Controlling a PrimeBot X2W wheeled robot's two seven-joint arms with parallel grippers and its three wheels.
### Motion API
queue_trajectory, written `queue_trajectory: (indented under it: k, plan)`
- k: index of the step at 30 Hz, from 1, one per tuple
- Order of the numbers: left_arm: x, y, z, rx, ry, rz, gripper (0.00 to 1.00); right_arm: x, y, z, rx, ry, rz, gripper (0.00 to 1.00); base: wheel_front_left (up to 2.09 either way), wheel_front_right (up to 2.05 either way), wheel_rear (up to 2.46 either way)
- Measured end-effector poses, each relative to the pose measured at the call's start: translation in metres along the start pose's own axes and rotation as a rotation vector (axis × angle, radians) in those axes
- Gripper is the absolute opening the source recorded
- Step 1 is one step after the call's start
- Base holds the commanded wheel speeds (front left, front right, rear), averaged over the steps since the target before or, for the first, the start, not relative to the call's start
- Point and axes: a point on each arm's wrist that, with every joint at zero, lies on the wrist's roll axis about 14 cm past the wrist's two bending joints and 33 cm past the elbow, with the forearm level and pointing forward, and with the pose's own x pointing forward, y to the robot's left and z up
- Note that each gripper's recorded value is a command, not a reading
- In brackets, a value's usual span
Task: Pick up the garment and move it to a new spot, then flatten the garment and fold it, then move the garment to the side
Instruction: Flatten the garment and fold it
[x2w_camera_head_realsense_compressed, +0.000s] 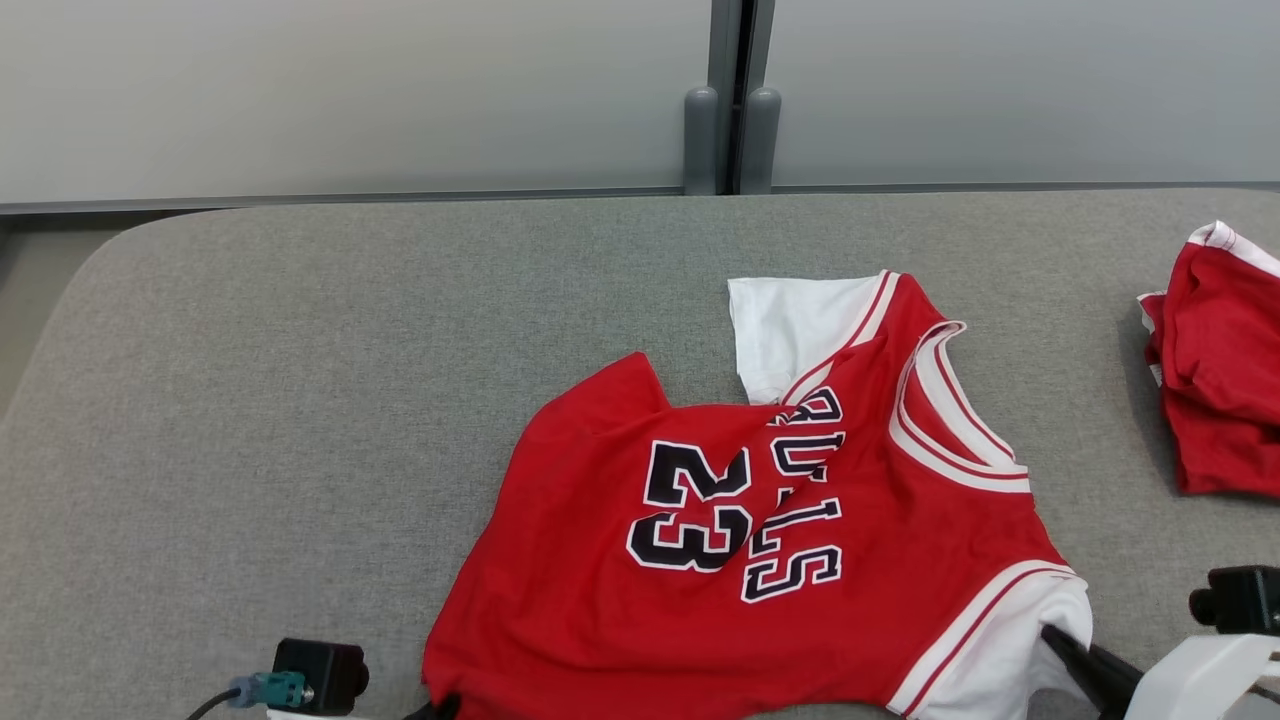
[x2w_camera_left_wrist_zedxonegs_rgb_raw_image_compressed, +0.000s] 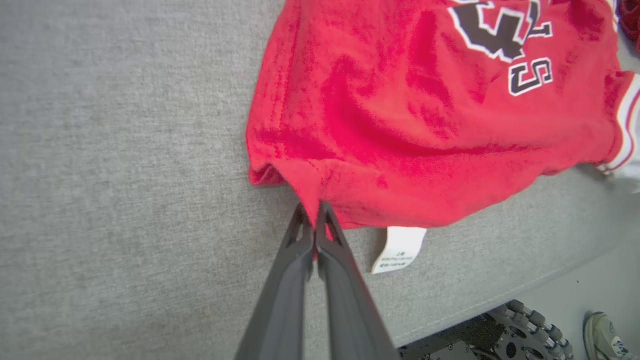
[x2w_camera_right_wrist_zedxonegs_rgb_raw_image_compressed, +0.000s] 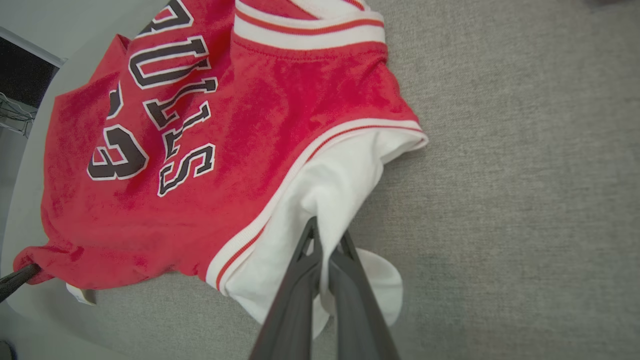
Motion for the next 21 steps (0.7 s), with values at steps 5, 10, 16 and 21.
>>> queue_trajectory:
  k: [5, 10, 16, 21]
  plan:
    - [-0.003, -0.005, 0.043, 0.069, -0.119, -0.024, 0.00, -0.004, 0.012, 0.044, -0.033, -0.155, 0.046, 0.00, 0.00, 0.00, 0.00]
    - [0.003, -0.004, 0.107, 0.125, -0.268, -0.043, 0.00, 0.004, 0.034, 0.097, -0.052, -0.303, 0.135, 0.00, 0.00, 0.00, 0.00]
    - [0.027, 0.008, 0.180, 0.188, -0.374, -0.039, 0.00, 0.023, 0.071, 0.179, -0.067, -0.517, 0.267, 0.00, 0.00, 0.00, 0.00]
    - [0.057, 0.008, 0.248, 0.278, -0.430, -0.034, 0.00, 0.044, 0.095, 0.252, -0.104, -0.656, 0.347, 0.00, 0.00, 0.00, 0.00]
